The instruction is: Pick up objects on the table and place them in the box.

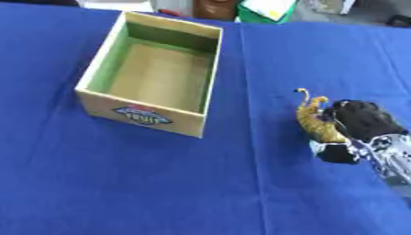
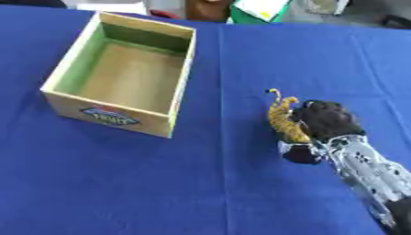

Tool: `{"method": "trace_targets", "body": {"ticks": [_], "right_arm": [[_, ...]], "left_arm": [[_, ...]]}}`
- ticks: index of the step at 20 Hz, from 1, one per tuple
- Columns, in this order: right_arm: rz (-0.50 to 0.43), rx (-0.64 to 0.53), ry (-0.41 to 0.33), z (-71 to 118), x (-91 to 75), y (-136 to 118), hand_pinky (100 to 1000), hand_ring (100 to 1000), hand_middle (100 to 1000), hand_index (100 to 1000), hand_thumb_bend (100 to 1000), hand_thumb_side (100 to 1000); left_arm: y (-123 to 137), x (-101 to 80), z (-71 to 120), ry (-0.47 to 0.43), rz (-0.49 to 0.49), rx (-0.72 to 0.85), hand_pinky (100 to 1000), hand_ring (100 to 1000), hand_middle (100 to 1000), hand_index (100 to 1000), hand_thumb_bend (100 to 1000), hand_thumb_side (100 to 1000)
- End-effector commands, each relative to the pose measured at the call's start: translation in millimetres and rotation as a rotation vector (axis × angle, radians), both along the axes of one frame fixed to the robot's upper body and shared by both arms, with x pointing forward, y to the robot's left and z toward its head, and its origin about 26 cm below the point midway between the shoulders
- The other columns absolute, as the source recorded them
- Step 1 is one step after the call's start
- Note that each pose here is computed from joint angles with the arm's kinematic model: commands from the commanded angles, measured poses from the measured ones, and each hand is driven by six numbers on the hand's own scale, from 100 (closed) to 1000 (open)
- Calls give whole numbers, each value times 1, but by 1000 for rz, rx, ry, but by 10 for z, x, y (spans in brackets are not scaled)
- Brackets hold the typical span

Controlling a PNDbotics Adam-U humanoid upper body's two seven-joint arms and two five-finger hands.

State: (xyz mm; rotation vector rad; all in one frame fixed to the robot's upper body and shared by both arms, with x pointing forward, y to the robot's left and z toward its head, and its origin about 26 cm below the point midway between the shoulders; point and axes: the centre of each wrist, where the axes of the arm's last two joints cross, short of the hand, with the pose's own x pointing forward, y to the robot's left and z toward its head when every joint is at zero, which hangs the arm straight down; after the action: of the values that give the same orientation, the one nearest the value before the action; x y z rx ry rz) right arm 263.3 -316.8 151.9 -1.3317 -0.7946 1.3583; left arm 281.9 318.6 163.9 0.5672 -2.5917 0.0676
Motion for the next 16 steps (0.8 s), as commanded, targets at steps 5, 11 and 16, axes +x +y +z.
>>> {"method": "trace_targets", "body": {"ticks": [5, 11, 16], "right_arm": [[-16, -14, 8, 38, 2, -3, 794, 801, 666, 806, 303, 641], [-21, -10, -2, 44, 8, 6, 785, 790, 645, 770, 230, 646], [-7, -16, -24, 26, 2, 17, 757, 765, 596, 744, 100, 621]], "left_arm": [[-2, -13, 73, -22, -6, 20, 555, 508, 548, 725, 100, 627], [-5, -13, 70, -18, -8, 21, 556, 508, 548, 725, 100, 627], [-1, -15, 68, -17, -7, 23, 556, 508, 548, 725, 100, 622]]}}
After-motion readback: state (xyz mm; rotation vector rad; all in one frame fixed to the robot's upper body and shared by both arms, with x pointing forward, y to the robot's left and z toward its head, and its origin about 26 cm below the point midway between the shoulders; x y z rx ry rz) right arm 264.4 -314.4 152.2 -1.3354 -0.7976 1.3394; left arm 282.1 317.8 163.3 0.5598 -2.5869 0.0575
